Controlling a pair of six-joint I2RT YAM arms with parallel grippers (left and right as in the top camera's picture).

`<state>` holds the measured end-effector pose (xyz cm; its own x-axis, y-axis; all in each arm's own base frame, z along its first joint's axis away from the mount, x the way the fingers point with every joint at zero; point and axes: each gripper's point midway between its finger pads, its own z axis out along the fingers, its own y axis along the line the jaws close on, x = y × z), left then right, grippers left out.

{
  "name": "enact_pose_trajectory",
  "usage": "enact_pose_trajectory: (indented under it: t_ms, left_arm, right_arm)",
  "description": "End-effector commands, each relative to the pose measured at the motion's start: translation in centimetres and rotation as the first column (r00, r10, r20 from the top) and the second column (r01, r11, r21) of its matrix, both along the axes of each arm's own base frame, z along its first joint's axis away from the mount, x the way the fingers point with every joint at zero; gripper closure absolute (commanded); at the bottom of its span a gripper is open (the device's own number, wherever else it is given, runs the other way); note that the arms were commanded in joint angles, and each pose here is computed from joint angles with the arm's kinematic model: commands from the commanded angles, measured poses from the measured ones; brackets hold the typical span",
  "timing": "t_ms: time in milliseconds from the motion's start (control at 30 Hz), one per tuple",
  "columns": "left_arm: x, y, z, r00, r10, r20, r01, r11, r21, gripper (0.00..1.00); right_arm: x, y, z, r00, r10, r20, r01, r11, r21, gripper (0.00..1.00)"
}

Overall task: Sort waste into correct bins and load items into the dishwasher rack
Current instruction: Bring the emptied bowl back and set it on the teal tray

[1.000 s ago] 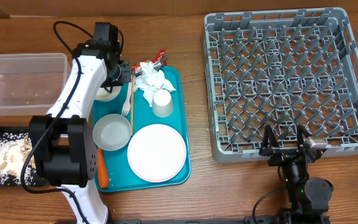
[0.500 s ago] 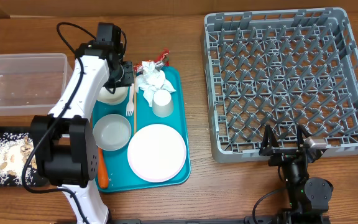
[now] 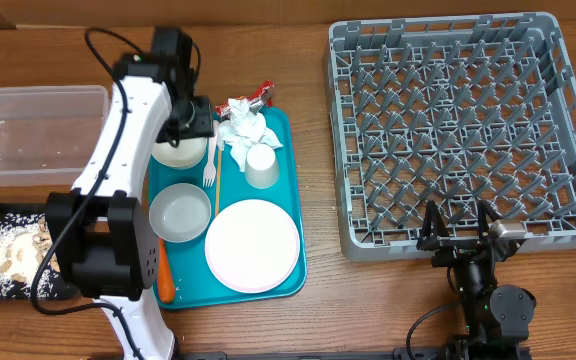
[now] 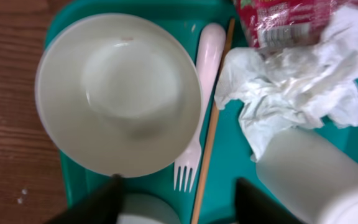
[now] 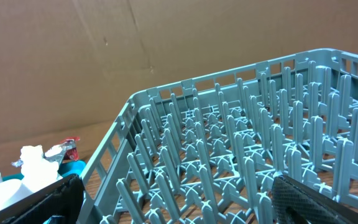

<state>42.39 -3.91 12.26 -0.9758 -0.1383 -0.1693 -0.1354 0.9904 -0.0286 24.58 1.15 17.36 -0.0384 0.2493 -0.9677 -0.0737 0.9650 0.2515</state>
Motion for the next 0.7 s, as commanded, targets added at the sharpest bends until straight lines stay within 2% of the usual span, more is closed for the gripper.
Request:
enact_pose_trajectory:
  t_ms: [0,33,267,533,667]
  left_arm:
    - [0.5,-0.2,3.5,0.999,0.004,0.036,-0.004,1.000,-0.012,0.05]
    - [0.3,-0.2,4.2,1.000,0.006,0.030,-0.006,1.000,-0.013,0.00]
    - [-1.8,0.5,8.0,0.990,0.140,-0.001,-0.140,0.990,-0.027,0.00]
    - [-5.9,6.3,10.4,0.918,0.390,-0.076,-0.393,0.919,-0.030,0.00]
    - [-6.5,6.8,11.4,0.937,0.341,-0.074,-0.348,0.931,-0.112,0.00]
  right_arm:
    - [0.0,-0.2,-0.2,1.000,-0.010,0.003,0.010,1.000,-0.008,0.00]
    - [0.0,-0.2,-0.2,1.000,-0.010,0.003,0.010,1.000,-0.008,0.00]
    - [0.0,-0.2,-0.2,1.000,-0.010,0.003,0.010,1.000,-0.008,0.00]
    - [0.0,-0.2,-0.2,1.000,-0.010,0.003,0.010,1.000,-0.008,0.00]
    - [0.0,-0.2,-0.2,1.000,-0.010,0.003,0.010,1.000,-0.008,0.00]
